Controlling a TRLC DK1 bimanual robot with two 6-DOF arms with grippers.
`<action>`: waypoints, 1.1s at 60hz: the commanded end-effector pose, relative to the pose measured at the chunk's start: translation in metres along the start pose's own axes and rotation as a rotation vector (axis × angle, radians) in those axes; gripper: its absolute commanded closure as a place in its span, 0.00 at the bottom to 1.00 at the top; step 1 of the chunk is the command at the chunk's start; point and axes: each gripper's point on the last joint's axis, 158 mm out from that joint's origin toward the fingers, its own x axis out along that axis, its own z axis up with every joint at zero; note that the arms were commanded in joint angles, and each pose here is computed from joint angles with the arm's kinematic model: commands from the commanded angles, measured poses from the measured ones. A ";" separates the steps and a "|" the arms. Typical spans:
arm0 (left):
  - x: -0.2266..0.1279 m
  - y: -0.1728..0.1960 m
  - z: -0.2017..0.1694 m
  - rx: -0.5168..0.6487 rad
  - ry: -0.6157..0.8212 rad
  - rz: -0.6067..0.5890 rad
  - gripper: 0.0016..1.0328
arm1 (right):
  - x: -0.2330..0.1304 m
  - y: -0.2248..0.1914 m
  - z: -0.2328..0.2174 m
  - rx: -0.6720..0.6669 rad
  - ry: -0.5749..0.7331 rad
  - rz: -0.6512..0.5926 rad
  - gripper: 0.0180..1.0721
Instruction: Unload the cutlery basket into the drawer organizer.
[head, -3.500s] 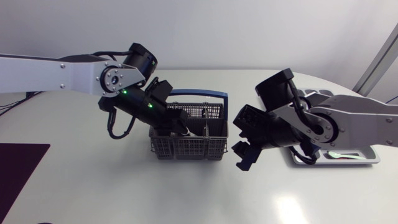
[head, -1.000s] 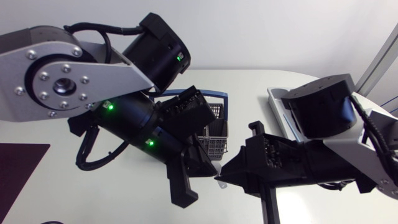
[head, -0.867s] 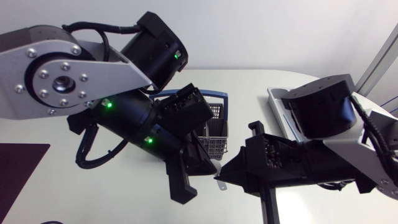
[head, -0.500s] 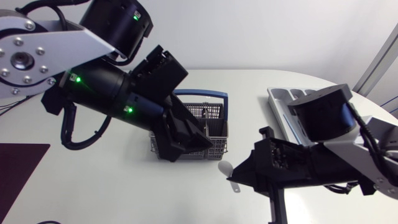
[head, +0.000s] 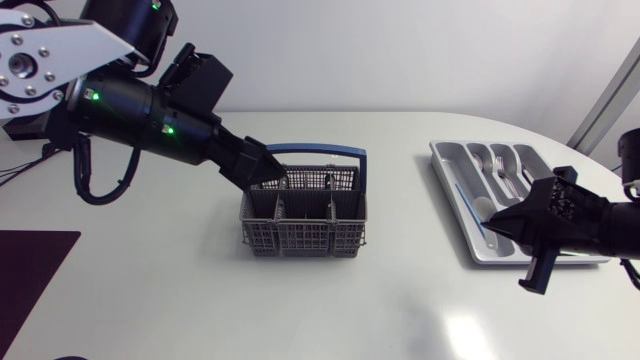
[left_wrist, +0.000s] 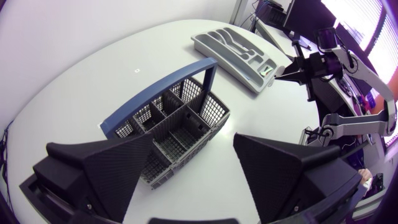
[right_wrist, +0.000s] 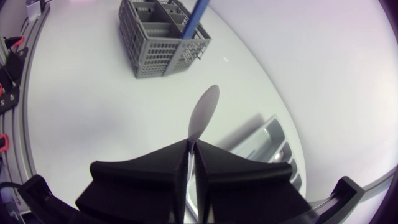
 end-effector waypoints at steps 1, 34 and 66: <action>0.003 0.008 -0.004 -0.021 0.013 0.017 0.11 | 0.004 -0.007 -0.027 -0.020 0.038 -0.010 0.95; 0.001 0.051 -0.038 -0.092 0.062 0.104 0.11 | 0.003 -0.095 -0.197 -0.009 0.319 -0.216 0.95; -0.014 0.085 -0.078 -0.170 0.097 0.174 0.11 | 0.029 -0.077 -0.261 -0.116 0.514 -0.222 0.69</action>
